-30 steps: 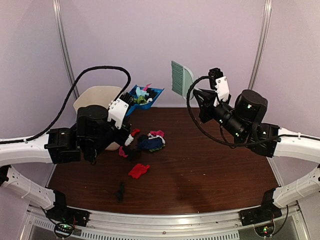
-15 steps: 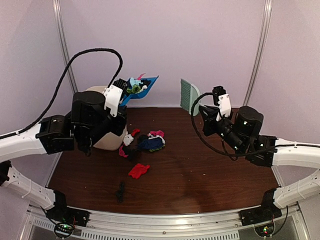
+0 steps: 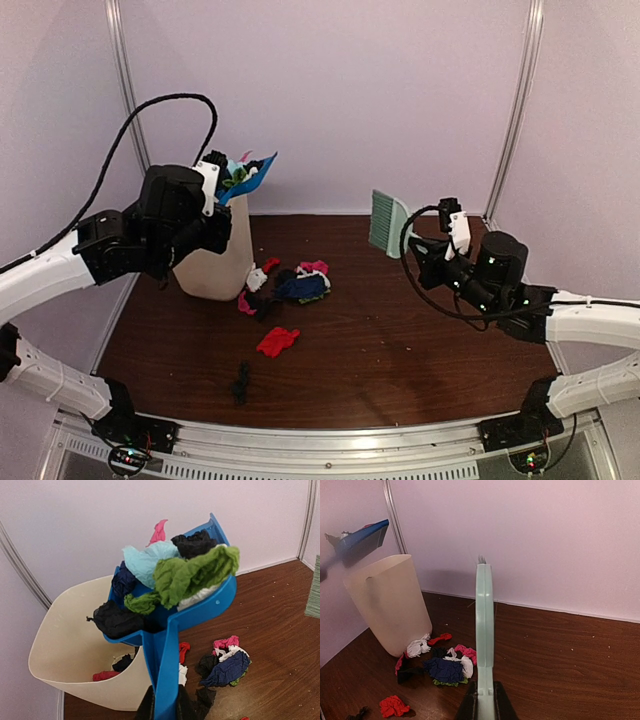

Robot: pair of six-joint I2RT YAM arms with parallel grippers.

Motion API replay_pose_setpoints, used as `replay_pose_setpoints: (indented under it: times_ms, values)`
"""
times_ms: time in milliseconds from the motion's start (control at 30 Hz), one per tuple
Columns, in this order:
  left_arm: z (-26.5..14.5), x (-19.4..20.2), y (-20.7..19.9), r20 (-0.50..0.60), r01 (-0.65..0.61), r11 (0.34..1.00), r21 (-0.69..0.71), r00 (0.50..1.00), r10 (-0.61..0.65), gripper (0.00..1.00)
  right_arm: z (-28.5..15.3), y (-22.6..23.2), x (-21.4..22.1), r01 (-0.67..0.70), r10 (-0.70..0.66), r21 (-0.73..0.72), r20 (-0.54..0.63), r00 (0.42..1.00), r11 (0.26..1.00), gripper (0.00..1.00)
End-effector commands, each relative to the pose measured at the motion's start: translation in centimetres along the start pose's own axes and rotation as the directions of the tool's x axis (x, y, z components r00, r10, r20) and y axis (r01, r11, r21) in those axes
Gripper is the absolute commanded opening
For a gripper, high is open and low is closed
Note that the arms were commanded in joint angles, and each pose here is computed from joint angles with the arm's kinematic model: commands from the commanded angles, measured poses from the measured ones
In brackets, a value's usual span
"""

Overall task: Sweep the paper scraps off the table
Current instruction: Dump the paper scraps in the dustpan into the trash bin.

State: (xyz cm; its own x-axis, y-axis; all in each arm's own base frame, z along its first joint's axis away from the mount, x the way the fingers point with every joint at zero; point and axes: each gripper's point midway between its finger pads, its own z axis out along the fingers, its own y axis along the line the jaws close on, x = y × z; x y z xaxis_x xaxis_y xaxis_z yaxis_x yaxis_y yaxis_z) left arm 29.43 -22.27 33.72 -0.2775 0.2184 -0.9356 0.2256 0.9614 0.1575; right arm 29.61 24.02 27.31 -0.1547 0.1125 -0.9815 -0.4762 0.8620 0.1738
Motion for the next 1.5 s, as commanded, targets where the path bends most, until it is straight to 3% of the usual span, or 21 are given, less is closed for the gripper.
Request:
replay_pose_setpoints:
  times_ms: [0, 567, 1000, 1467]
  values:
    - [-0.5, -1.3, 0.6, 0.005, 0.085, 0.996, 0.031, 0.996, -0.085, 0.00, -0.9, -0.5, -0.5, -0.058, 0.058, -0.006, 0.044, 0.997, 0.998, 0.00]
    - [2.3, 0.0, 4.8, -0.053, 0.229, 0.973, -0.023, 0.972, -0.230, 0.00, -1.2, -1.5, 1.5, -0.075, 0.075, 0.023, 0.019, 0.997, 0.997, 0.00]
    - [3.7, 0.0, 6.3, -0.069, 0.434, 0.893, 0.120, 0.901, -0.428, 0.00, -1.3, -2.0, 2.6, -0.094, 0.094, 0.042, -0.005, 0.996, 0.995, 0.00]
    - [2.3, -2.2, 7.0, -0.058, 0.583, 0.795, 0.168, 0.811, -0.582, 0.00, -1.8, -2.3, 3.1, -0.092, 0.093, 0.050, -0.009, 0.996, 0.994, 0.00]
